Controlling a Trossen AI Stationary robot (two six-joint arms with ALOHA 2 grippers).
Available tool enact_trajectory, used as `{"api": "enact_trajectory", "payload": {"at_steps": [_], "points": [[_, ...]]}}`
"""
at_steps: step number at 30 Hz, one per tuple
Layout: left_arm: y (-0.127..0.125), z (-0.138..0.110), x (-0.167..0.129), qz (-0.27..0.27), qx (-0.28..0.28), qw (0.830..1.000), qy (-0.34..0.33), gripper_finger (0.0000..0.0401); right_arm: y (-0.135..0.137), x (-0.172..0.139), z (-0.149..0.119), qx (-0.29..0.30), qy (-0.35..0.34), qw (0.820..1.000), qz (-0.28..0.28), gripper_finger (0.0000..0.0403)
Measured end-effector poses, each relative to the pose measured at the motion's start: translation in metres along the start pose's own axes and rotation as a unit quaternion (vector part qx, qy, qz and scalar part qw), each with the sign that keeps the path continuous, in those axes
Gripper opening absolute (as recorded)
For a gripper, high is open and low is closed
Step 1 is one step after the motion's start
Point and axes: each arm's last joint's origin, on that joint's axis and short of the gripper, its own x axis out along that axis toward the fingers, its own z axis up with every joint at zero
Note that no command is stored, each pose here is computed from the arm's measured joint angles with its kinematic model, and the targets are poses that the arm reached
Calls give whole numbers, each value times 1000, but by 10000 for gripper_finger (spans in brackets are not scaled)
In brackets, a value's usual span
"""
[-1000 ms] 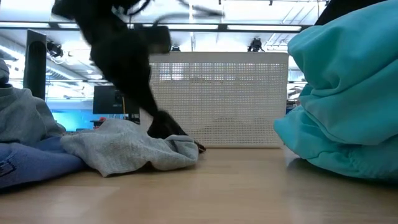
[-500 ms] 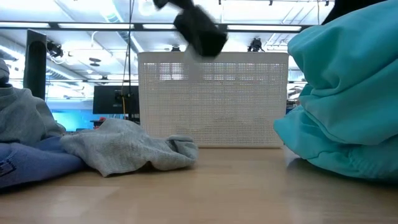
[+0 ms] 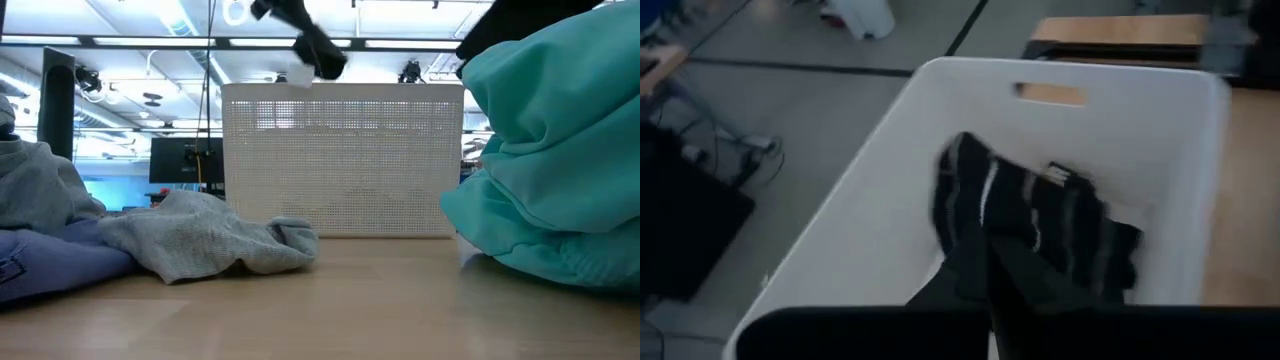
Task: Sort clothes
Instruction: Put the black sock into the white laundry bin, then put the blue short into the white laundry bin
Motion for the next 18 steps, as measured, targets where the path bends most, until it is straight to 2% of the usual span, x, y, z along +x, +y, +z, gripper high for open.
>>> {"api": "enact_trajectory", "payload": {"at_steps": [3, 7, 15, 18], "points": [[18, -2, 7, -2, -17, 1000, 5, 5, 2, 1, 1, -9, -8, 1000, 7, 173], [29, -4, 11, -6, -29, 1000, 9, 24, 2, 2, 1, -21, -5, 1000, 8, 173], [24, -11, 9, -23, -16, 999, 42, 102, 3, 2, -1, -24, 14, 999, 27, 173], [20, -13, 8, -29, -19, 998, 55, 125, 5, 2, -2, -30, 42, 997, 65, 173]]}}
